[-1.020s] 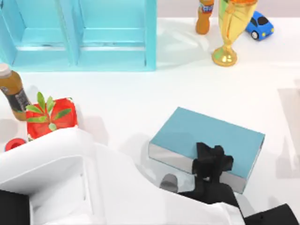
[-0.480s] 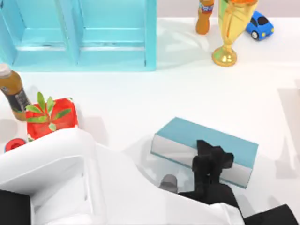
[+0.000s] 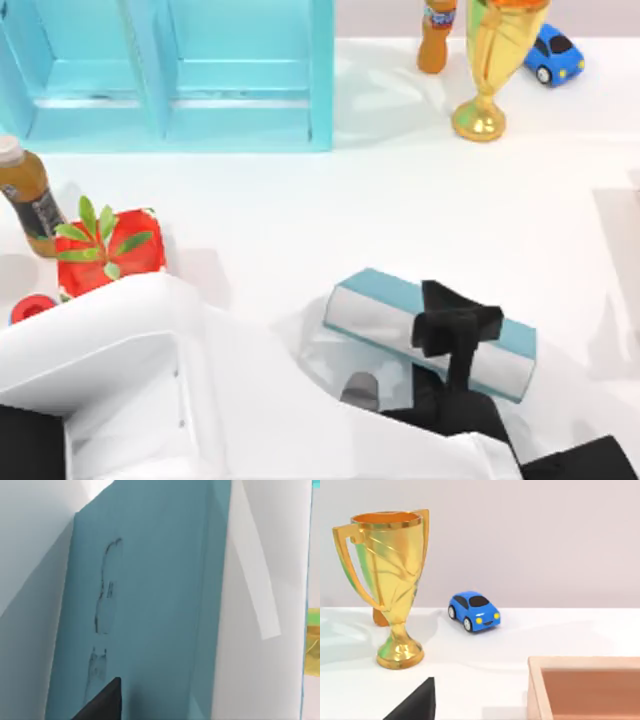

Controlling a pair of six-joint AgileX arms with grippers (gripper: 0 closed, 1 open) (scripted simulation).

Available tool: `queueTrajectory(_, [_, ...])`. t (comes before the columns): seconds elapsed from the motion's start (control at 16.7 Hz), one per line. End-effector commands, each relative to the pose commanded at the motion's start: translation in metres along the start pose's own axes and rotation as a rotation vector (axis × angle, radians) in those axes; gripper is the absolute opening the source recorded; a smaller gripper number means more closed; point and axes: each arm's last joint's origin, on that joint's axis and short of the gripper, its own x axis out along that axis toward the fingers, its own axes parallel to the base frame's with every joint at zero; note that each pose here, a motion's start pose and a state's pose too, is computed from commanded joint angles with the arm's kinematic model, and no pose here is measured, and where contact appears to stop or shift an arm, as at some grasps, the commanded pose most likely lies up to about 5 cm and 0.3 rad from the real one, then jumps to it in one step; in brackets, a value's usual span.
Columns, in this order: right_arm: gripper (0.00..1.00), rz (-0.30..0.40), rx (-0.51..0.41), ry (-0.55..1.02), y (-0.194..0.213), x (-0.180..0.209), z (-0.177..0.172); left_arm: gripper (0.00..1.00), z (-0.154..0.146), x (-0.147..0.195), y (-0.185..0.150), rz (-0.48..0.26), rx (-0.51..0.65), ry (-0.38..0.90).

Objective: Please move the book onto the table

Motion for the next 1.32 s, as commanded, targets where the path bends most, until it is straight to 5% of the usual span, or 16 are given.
queueTrajectory(0.42, [1.00, 0.000, 0.000, 0.000, 0.000, 0.000, 0.000, 1.00, -0.002, -0.007, 0.004, 0.004, 0.002, 0.014])
queueTrajectory(1.32, [1.00, 0.000, 0.000, 0.000, 0.000, 0.000, 0.000, 1.00, 0.016, -0.130, 0.035, 0.019, 0.018, 0.013])
